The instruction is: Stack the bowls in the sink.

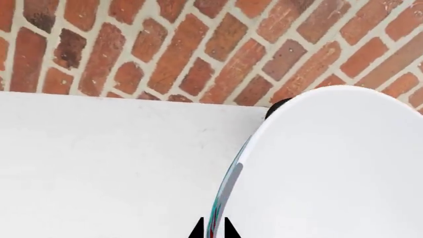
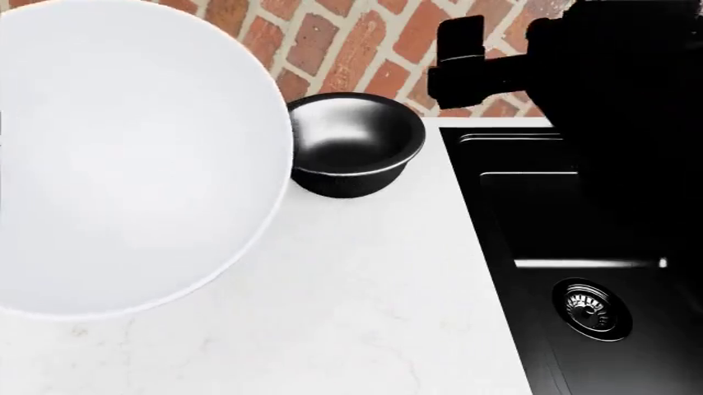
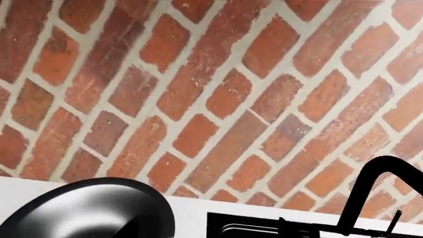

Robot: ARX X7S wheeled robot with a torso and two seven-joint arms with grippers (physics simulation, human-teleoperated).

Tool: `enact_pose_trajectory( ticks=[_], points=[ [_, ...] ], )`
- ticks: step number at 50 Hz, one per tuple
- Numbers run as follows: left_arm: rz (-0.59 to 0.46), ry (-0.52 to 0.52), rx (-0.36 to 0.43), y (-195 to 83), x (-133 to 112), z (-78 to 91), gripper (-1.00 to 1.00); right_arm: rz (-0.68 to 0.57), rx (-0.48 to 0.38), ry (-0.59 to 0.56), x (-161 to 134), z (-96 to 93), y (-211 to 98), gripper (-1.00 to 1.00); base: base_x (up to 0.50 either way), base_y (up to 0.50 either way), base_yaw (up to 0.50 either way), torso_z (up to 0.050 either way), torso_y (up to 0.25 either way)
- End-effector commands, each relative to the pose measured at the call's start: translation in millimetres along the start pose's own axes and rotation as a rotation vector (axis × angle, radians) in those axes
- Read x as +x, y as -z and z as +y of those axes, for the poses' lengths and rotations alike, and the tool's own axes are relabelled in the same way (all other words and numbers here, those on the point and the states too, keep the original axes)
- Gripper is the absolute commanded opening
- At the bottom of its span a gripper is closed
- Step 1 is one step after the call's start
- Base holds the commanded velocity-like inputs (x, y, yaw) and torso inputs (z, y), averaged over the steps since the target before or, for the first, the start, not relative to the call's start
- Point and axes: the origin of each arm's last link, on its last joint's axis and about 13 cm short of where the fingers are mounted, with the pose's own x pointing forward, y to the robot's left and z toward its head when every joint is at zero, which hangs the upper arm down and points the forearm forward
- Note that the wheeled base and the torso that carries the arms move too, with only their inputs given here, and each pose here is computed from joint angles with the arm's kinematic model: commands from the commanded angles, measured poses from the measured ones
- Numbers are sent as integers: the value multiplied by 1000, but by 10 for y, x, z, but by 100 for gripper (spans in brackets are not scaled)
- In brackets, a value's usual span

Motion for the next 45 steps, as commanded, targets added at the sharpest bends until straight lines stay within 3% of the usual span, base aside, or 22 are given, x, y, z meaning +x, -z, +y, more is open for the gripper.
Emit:
enact_pose_trajectory(
  ticks=[1,10,23,27,30,31,45],
  points=[
    [-43,-47,-37,-41,-110,94,-100,128,8,-64,200,288,-391,100,0,0,0,0,0],
    [-49,-59,-35,-41,-109,106,-100,243,143,-83,429,386,-493,100,0,0,0,0,0],
    [-39,-58,-32,-27,-59,103,-100,342,334,-35,770,415,-376,100,0,0,0,0,0],
    [-39,-60,-36,-21,-51,112,-100,375,351,-6,870,438,-285,100,0,0,0,0,0],
    [-37,-57,-35,-20,-43,105,-100,398,320,5,940,474,-202,100,0,0,0,0,0],
    [-35,-56,-33,-17,-40,105,-100,404,274,23,962,484,-170,100,0,0,0,0,0],
    [-31,-57,-33,4,-35,117,-100,485,188,96,1146,548,107,100,0,0,0,0,0]
  ],
)
